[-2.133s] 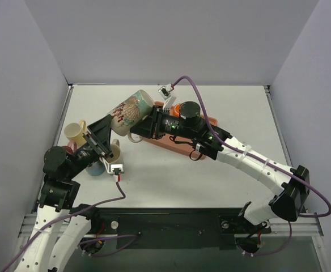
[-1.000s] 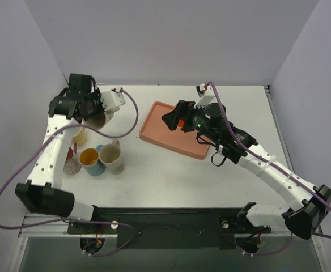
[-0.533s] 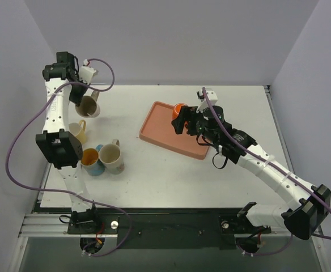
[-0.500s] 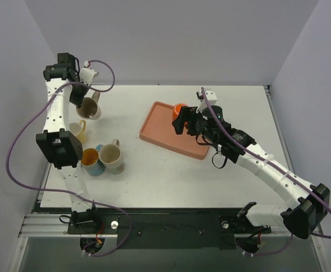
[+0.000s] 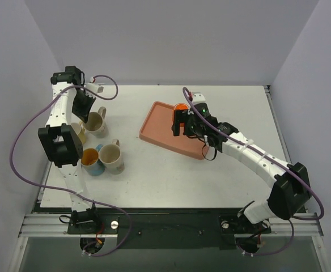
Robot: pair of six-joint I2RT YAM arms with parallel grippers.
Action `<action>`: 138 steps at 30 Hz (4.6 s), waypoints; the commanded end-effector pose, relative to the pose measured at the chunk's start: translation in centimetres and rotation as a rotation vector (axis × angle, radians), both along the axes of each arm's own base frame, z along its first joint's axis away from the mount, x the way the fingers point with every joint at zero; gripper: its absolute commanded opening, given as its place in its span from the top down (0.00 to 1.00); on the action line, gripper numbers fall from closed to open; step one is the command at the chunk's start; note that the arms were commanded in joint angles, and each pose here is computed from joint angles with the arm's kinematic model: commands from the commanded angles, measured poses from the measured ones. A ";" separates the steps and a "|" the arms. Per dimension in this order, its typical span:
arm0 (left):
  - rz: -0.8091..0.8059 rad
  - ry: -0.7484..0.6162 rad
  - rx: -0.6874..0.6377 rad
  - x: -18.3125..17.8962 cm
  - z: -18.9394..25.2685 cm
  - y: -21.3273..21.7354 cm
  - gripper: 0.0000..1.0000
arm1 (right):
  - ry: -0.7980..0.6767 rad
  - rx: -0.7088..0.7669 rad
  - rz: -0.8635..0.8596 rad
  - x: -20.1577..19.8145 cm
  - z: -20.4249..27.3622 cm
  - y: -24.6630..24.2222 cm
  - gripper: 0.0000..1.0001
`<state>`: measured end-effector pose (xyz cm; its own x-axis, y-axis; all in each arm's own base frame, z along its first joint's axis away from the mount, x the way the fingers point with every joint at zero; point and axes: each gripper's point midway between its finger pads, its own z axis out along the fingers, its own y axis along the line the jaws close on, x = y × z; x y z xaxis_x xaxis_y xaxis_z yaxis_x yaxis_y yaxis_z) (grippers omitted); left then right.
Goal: Turn the mug right side up
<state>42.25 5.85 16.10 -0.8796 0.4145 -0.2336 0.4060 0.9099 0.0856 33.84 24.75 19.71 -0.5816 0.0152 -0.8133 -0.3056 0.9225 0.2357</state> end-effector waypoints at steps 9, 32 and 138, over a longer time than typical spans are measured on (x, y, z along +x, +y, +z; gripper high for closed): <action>0.009 0.242 -0.022 -4.8 -1.6 0.9 1.00 | 0.086 -0.268 -0.082 9.7 -4.9 -3.6 0.25; -0.063 -0.053 -0.001 -0.8 5.0 1.0 0.67 | 0.266 -0.252 -0.036 13.6 -12.5 -2.8 0.53; -0.562 -0.545 0.173 -6.8 16.9 -13.9 1.00 | -0.211 0.103 0.027 -6.5 10.3 -2.6 0.18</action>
<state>37.09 -9.00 34.87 0.1045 0.9456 -0.3081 0.6096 0.1838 0.7711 26.78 24.23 31.43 -0.4143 0.1311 -0.9007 -0.4423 0.8359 0.3251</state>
